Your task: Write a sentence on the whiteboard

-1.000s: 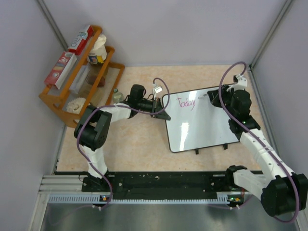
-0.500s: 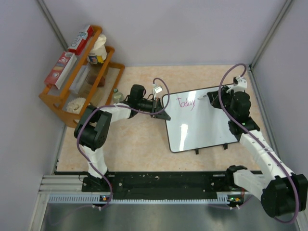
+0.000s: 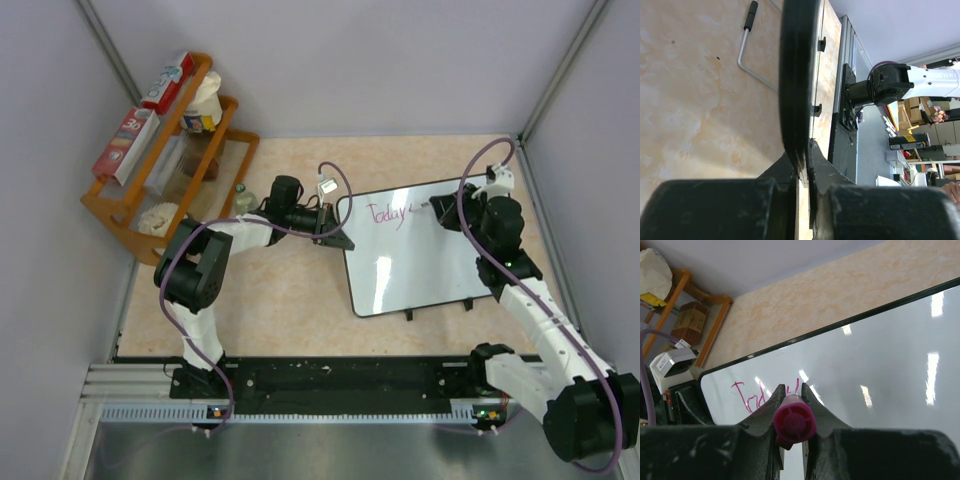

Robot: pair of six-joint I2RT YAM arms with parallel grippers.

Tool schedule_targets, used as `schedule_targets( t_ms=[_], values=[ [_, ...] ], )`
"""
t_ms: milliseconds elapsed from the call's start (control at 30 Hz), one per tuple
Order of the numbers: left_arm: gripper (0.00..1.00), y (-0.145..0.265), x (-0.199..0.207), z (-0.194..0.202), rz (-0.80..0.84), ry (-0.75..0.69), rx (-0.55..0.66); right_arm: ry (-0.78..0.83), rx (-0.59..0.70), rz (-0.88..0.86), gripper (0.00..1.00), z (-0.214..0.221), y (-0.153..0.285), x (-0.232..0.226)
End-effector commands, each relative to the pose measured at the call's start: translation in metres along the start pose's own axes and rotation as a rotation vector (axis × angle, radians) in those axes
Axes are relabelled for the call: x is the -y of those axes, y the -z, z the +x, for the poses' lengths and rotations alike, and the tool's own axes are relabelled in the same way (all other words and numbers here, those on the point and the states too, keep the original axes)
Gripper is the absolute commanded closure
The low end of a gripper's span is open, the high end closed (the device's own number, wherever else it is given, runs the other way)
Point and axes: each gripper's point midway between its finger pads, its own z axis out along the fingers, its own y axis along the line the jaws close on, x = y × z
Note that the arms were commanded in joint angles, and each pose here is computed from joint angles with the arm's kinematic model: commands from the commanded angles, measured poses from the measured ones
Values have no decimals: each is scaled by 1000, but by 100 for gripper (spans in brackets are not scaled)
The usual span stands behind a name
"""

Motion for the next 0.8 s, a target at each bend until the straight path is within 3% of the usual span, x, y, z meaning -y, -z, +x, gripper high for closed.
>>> schedule_targets(
  t_ms=[0,267,767],
  values=[
    [100,-3,-3,27,11,-12,-60,-18,92,-29,100,-33,10,-15],
    [100,-4,-3,28,11,-11,-62,2,147,45,100,-50,9,-5],
    [100,-4,-3,28,12,-9,-63,8,121,80,100,-46,-6,3]
  ],
)
